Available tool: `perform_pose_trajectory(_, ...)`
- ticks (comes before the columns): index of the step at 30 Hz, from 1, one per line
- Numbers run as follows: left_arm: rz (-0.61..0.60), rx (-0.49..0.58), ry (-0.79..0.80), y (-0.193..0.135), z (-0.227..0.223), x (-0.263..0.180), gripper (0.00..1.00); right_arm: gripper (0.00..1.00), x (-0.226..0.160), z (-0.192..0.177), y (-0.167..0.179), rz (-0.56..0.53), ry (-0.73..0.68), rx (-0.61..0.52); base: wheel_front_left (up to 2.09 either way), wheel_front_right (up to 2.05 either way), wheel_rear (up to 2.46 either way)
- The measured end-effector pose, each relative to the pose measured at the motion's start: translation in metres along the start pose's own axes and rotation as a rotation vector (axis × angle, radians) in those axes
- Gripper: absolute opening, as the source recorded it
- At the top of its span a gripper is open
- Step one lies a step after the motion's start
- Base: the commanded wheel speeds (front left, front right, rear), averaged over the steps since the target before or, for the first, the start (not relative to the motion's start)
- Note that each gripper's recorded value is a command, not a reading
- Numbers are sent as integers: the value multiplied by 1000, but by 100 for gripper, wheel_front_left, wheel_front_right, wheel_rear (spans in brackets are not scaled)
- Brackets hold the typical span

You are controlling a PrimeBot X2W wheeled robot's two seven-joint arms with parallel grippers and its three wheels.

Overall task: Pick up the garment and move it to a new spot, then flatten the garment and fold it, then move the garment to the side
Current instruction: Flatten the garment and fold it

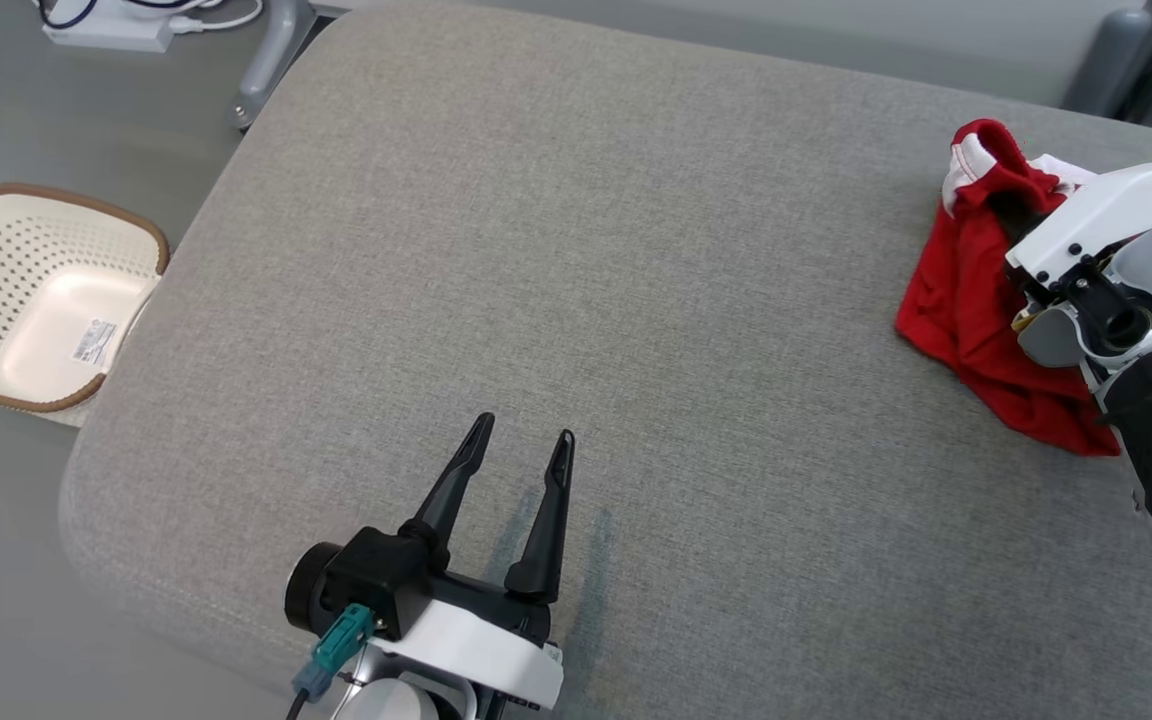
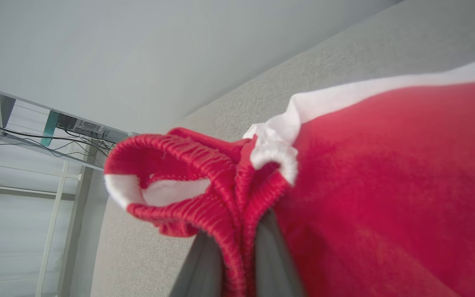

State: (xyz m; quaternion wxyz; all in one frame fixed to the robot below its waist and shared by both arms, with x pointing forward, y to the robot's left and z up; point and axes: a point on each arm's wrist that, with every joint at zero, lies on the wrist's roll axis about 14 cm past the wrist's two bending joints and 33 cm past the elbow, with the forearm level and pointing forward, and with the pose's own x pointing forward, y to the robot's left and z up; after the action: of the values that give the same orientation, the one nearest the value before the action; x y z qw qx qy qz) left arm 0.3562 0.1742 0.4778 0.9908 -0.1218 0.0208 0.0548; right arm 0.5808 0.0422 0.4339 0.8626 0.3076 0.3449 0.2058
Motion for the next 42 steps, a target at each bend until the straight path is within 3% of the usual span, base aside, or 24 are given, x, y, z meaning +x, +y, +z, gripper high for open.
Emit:
perform_pose_trajectory(1,2,1,1,0,0,0,100,0,2,-3,1,2,5,1,0,0,0)
perform_pose_trajectory(2,5,1,3,1,-1,0,100,31,4,-5,1,2,8,-3,0,0,0)
perform_pose_trajectory(3,8,1,5,2,-1,-1,100,71,5,-7,1,2,10,-10,0,0,0)
perform_pose_trajectory(4,10,2,7,2,-2,-1,100,100,6,-9,0,1,15,-8,0,0,0)
perform_pose_trajectory(8,16,-2,6,4,-1,-2,100,100,5,-18,6,9,25,6,0,0,0)
perform_pose_trajectory(19,-8,4,-30,-1,9,-4,100,100,-13,-2,77,121,-39,-78,0,0,0)
perform_pose_trajectory(26,-32,0,-64,-5,18,-9,100,100,-43,36,119,190,-156,-145,0,0,0)
perform_pose_trajectory(28,-42,-2,-75,-7,21,-10,100,100,-54,46,131,213,-202,-192,0,0,0)
perform_pose_trajectory(31,-49,-20,-105,-9,30,-9,100,100,-76,70,144,233,-323,-354,0,0,0)
perform_pose_trajectory(35,-75,-34,-151,-15,45,-4,100,100,-109,100,127,198,-477,-548,0,0,0)
perform_pose_trajectory(42,-120,-61,-213,-28,65,3,100,100,-164,118,74,117,-649,-721,0,0,0)
